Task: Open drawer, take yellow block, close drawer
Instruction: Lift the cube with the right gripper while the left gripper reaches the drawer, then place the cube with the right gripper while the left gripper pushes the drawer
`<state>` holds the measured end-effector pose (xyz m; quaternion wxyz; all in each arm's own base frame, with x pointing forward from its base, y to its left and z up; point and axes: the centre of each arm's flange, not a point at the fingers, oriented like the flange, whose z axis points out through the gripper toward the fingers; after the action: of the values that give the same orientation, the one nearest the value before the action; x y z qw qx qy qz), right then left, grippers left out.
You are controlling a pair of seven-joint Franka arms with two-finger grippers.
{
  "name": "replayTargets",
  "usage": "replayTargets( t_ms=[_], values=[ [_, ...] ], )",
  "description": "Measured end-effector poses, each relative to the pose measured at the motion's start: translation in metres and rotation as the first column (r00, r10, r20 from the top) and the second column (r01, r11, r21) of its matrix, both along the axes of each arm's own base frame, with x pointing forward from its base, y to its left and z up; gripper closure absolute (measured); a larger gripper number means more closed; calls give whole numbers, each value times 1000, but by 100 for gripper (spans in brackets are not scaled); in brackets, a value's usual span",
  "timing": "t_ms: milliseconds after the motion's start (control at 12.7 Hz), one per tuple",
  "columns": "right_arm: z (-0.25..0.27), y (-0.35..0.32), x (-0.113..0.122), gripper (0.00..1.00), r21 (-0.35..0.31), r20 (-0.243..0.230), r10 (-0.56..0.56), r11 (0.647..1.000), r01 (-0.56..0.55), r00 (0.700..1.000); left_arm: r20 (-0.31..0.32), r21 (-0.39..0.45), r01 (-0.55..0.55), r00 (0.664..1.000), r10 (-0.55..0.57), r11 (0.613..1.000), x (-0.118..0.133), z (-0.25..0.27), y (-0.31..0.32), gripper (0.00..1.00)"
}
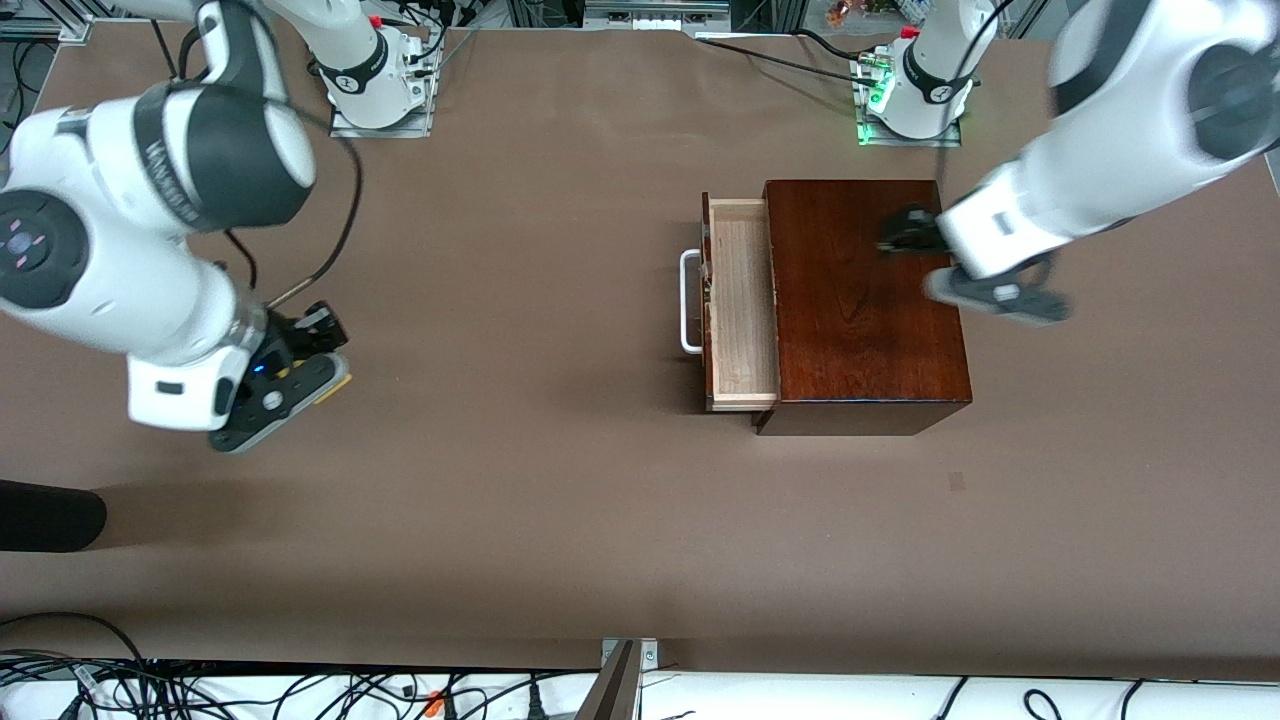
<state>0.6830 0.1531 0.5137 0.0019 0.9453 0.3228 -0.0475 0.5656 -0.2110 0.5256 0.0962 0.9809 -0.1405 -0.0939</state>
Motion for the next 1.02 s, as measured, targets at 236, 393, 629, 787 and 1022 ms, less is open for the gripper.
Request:
replayTargets(
  t_ms=[236, 393, 629, 787, 1022],
  values=[
    [-59, -46, 13, 45, 17, 4, -68, 998, 68, 998, 58, -106, 280, 960, -275, 954, 4, -38, -112, 0],
    [-111, -65, 4, 45, 23, 21, -104, 994, 104, 994, 171, -150, 466, 881, -441, 872, 3, -63, -163, 0],
    [-183, -91, -25, 45, 26, 48, -169, 985, 168, 984, 258, -158, 717, 694, -672, 679, -9, -99, -205, 17],
    [-229, -101, -44, 45, 32, 94, -216, 976, 214, 972, 282, -107, 884, 466, -838, 456, -28, -120, -232, 42],
    [-276, -95, -72, 45, 40, 113, -299, 954, 296, 948, 242, -75, 970, 244, -939, 232, -68, -161, -280, 77]
  ],
)
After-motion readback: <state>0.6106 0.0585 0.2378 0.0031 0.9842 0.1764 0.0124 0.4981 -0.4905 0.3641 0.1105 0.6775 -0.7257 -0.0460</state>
